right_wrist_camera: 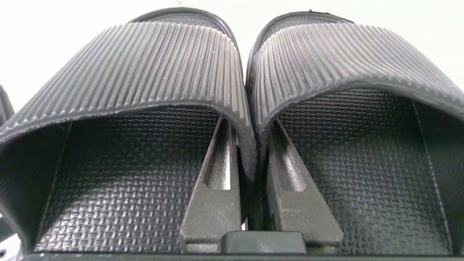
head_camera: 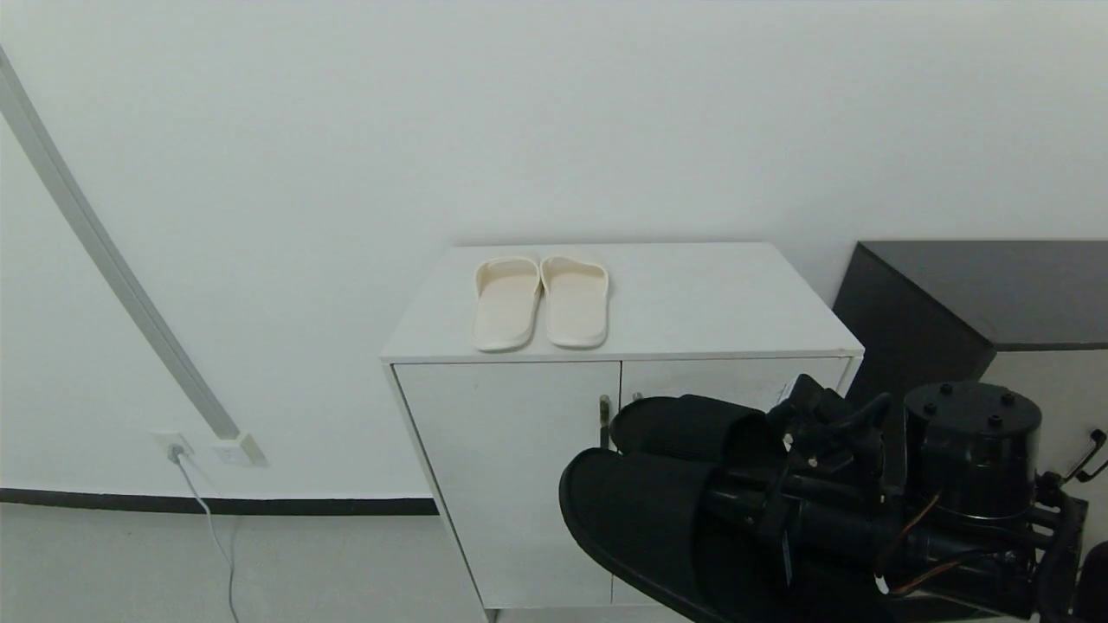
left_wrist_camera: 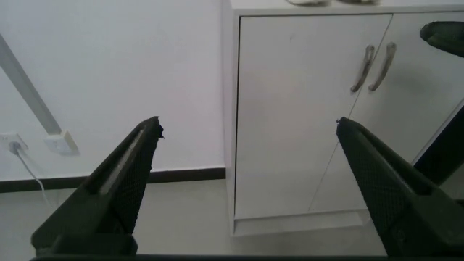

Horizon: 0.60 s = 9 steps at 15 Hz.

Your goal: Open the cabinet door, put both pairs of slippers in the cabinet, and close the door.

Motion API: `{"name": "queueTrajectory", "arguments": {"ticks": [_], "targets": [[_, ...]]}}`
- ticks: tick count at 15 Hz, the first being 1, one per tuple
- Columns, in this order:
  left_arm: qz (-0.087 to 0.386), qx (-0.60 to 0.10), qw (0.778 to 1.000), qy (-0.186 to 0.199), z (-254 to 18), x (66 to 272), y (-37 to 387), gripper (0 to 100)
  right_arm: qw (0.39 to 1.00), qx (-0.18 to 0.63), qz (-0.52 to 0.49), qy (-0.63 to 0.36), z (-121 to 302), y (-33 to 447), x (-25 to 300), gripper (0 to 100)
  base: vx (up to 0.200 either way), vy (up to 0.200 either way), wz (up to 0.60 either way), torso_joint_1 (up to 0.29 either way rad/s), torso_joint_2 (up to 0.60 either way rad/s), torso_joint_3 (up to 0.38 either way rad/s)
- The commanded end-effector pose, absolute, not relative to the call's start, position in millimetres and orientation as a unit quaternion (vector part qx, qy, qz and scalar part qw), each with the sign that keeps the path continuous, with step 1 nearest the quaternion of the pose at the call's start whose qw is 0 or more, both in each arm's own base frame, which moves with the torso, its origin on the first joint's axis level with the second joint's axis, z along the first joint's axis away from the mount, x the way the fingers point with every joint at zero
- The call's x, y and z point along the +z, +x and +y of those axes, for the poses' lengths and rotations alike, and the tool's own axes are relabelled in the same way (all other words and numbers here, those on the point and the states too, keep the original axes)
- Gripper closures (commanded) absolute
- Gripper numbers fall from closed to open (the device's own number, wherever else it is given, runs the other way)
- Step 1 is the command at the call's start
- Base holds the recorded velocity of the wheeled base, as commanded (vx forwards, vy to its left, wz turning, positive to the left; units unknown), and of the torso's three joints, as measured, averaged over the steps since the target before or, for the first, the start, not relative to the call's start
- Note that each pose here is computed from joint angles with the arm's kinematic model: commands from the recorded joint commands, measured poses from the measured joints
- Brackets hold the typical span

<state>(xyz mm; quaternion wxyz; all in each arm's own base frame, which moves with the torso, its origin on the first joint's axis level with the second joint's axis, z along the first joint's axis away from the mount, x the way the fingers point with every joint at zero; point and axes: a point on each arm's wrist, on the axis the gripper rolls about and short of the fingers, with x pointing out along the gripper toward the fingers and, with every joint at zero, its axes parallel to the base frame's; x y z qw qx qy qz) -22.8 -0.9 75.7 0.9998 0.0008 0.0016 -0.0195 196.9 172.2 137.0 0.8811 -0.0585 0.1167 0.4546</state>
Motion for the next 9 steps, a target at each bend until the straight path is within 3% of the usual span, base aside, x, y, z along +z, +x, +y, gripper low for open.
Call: {"name": "queueTrajectory", "arguments": {"ticks": [1,9], "targets": [[0.002,-0.019,1.0,0.001,-0.9,75.7,-22.7,0,0.88,0.455,0.122,-0.06,172.9,196.9,133.9,100,0.0,0.0,0.0,-0.237,0.55,0.32],[0.002,-0.019,1.0,0.001,-0.9,75.7,-22.7,0,0.879,0.455,0.125,-0.061,173.5,197.7,131.5,100,0.0,0.0,0.0,-0.207,0.53,0.322]]}}
